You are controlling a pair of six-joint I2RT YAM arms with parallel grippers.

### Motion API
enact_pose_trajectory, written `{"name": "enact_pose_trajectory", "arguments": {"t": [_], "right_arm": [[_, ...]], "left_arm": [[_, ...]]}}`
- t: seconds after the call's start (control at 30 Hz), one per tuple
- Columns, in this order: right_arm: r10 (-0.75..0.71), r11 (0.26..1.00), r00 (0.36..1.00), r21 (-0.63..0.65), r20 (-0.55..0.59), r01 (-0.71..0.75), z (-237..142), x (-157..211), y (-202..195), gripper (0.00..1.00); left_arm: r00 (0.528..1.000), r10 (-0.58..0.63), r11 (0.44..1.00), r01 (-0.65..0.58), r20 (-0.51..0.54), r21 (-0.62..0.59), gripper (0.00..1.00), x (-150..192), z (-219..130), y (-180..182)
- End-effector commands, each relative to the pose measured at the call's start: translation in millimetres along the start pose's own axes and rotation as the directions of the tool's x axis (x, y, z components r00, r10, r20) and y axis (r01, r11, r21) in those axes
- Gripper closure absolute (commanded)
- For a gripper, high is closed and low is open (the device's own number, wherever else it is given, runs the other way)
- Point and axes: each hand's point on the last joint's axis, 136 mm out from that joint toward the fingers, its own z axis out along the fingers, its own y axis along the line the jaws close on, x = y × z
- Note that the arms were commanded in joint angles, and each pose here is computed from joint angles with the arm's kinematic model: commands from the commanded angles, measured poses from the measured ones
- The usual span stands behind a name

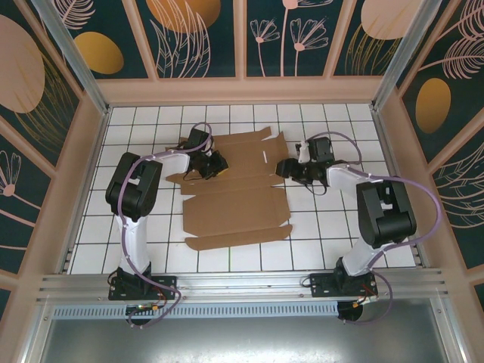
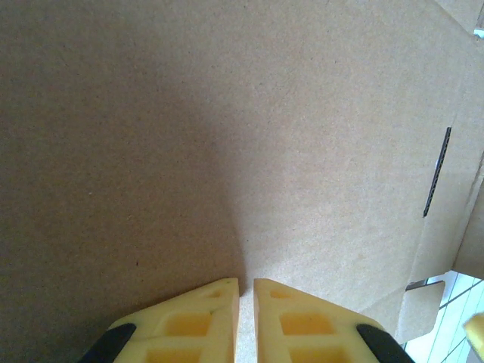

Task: Fold the paper box

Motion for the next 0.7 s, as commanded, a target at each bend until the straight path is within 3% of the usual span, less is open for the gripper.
{"name": "enact_pose_trajectory", "arguments": {"t": [0.0, 0.17, 0.23, 0.33, 0.53, 0.67], "right_arm": [[0.005, 1.000, 1.000, -0.023, -0.013, -0.005, 12, 4, -1, 0.40], [0.025, 0.998, 0.999, -0.061, -0.035, -0.027, 24, 6, 3, 0.41], [0.025, 0.995, 0.998, -0.092, -0.049, -0.029, 29, 7, 11, 0.45], [-0.005, 0.996, 0.998, -0.084, -0.056, 0.000, 31, 10, 22, 0.60], [-0.166, 0.974, 0.986, 0.152, -0.020, 0.167, 24, 2, 29, 0.78], [-0.347, 0.835, 0.935, 0.428, -0.077, 0.346, 26, 1, 32, 0.86]], "left_arm": [[1.000, 0.008, 1.000, -0.008, -0.014, -0.020, 0.85, 4, 5, 7], [1.000, 0.010, 1.000, -0.010, -0.014, -0.017, 0.86, 4, 5, 5], [1.000, 0.011, 1.000, -0.011, -0.016, -0.019, 0.85, 4, 5, 6], [1.000, 0.011, 1.000, -0.012, -0.017, -0.020, 0.85, 4, 5, 6], [1.000, 0.013, 1.000, -0.013, -0.015, -0.016, 0.85, 3, 4, 4], [1.000, 0.012, 1.000, -0.012, -0.015, -0.011, 0.85, 3, 4, 3]]}}
